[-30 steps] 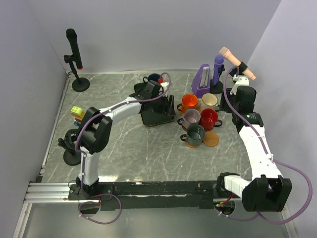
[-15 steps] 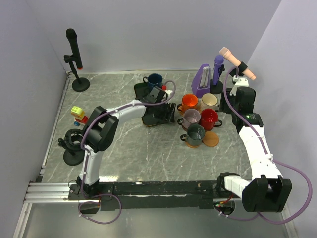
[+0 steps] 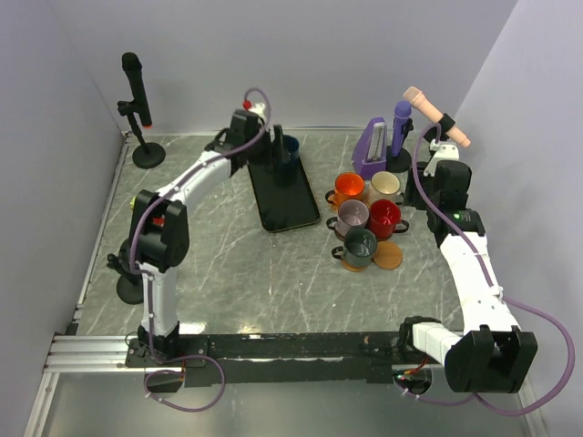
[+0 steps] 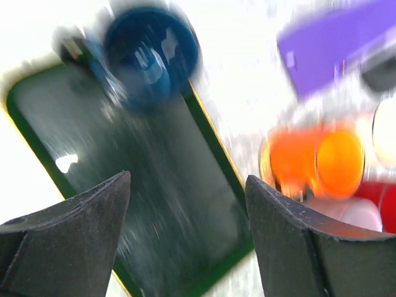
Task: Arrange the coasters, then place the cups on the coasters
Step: Pick up the cup from the tray.
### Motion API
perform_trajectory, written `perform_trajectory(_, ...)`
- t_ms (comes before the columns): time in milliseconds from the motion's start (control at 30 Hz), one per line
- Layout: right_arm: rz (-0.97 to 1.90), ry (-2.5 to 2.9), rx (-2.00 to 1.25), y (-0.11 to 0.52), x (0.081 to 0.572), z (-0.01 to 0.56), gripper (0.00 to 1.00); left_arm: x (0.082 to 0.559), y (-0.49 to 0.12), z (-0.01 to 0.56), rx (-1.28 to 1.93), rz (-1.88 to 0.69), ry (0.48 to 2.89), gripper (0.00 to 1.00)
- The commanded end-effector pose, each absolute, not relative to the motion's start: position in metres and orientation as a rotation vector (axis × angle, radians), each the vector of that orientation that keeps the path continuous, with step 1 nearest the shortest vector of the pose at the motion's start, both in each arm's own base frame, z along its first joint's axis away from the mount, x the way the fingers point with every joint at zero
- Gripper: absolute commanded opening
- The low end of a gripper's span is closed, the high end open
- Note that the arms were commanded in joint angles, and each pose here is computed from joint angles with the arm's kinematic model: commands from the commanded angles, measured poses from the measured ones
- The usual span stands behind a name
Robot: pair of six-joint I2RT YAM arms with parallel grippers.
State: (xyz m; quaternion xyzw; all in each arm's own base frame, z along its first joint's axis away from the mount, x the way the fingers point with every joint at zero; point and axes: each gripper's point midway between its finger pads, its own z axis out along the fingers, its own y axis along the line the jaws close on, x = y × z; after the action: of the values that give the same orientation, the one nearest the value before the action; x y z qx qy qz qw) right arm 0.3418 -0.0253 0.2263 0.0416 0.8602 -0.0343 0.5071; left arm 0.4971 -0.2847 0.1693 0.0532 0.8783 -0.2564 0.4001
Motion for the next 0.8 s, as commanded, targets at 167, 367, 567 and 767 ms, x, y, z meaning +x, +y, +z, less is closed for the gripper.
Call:
perform_trajectory(167, -0.062, 2.077, 0.110, -0.021, 0.336, 0.227, 0.64, 0.573, -0.283, 0.164, 0.107, -0.646, 2.118, 0.80)
perform_trajectory(367, -0.076, 2.098, 0.105, -0.023, 0.331, 0.228, 0.64, 0.599, -0.281, 0.147, 0.049, -0.652, 2.106, 0.79)
perform_trajectory(567, -0.081, 2.113, 0.101, -0.023, 0.327, 0.228, 0.63, 0.612, -0.273, 0.142, -0.063, -0.629, 2.092, 0.73)
perform_trajectory(767, -0.074, 2.129, 0.110, -0.022, 0.327, 0.222, 0.63, 0.609, -0.266, 0.164, -0.195, -0.696, 1.991, 0.74)
